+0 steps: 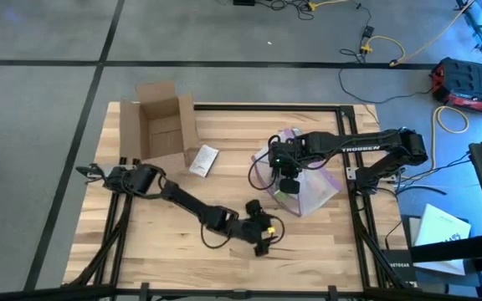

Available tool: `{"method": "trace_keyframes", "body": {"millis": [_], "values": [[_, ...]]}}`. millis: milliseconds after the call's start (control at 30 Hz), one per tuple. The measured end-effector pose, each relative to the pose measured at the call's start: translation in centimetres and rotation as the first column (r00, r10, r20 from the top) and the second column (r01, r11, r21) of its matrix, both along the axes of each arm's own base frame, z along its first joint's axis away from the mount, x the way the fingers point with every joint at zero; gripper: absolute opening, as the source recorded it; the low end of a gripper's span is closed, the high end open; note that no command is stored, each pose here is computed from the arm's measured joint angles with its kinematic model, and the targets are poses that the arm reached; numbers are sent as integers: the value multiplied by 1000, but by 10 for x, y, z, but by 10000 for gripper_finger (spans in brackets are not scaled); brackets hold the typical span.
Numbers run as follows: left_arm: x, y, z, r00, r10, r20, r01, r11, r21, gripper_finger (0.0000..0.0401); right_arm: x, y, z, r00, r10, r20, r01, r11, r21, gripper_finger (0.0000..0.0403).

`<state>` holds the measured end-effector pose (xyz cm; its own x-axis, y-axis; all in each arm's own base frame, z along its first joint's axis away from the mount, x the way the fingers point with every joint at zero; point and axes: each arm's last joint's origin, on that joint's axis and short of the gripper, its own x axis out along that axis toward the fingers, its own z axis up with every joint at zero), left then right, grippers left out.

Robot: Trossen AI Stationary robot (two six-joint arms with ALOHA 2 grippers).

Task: Unpack boxes
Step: Put the green charger adapter into the zip bag

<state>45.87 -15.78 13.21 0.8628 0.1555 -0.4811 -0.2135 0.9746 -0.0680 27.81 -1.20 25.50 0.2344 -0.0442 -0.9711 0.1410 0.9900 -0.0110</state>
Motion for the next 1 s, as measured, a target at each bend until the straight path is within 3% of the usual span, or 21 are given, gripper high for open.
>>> {"method": "trace_keyframes", "body": {"millis": [100, 267, 333, 567, 733, 867, 1000], "values": [[4, 8, 4, 999, 36, 31, -35, 999, -28, 216, 0, 0, 0, 1000, -1, 1, 1, 1000, 0, 0], [11, 27, 6, 998, 39, 45, -39, 999, -17, 54, 0, 0, 0, 1000, -2, 2, 2, 1000, 0, 0], [15, 36, 6, 999, 21, 50, -20, 999, -32, 15, 0, 0, 0, 1000, -3, 3, 3, 1000, 0, 0], [23, 74, 6, 997, 66, 39, -64, 997, -35, 1, 0, 0, 0, 1000, -3, 5, 3, 1000, 0, 0], [25, 87, 4, 997, -79, -1, 79, 997, -21, 0, 1, 0, 0, 1000, -3, 9, 3, 1000, -1, 0], [26, 89, 4, 967, -252, -18, 253, 967, 16, 0, 1, 0, 0, 1000, -3, 10, 3, 1000, -1, 0], [27, 94, -4, 940, -338, -49, 340, 940, 22, 0, 1, 0, 0, 1000, -3, 10, 3, 1000, -2, 0]]}}
